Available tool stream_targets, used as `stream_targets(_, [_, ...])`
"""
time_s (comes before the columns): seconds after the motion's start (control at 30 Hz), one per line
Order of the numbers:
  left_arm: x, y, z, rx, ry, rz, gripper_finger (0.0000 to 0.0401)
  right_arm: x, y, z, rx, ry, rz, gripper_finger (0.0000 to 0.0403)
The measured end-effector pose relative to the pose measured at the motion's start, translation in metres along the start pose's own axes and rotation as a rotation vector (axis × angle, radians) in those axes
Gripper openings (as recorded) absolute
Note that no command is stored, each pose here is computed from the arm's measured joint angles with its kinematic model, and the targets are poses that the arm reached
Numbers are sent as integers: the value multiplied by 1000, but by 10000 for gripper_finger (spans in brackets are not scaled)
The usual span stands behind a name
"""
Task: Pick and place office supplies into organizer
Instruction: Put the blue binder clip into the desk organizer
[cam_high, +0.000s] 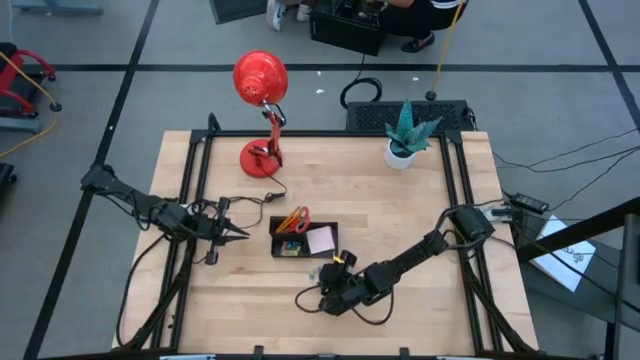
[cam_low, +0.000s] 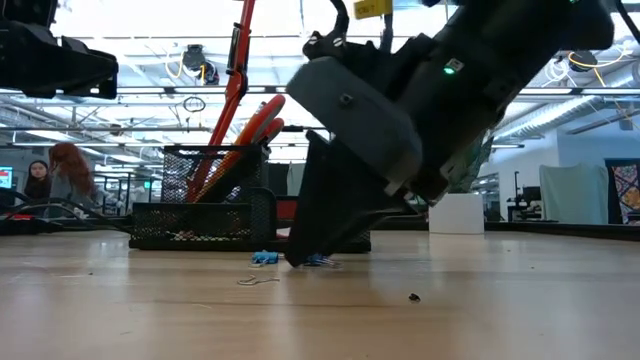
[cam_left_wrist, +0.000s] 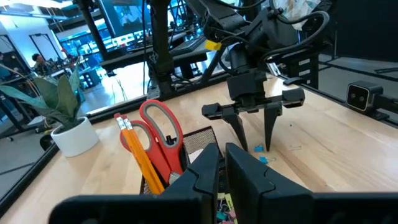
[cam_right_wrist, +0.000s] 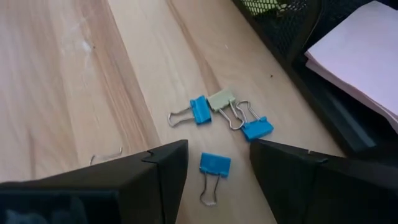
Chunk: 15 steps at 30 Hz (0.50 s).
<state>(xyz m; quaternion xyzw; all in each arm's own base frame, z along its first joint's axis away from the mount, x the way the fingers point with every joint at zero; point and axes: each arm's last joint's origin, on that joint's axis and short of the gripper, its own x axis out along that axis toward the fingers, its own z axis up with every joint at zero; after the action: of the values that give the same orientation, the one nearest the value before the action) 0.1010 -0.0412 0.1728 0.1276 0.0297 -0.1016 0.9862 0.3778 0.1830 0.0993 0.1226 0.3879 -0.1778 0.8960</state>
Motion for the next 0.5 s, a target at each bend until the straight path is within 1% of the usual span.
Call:
stream_targets(0.27, [0,0,-1,-1,11,-2,37,-3,1,-3,30,36,4,169])
stream_targets(0.5, [0,0,-1,-1,13,-3,37,-5,0,-11,25,94,-10,169])
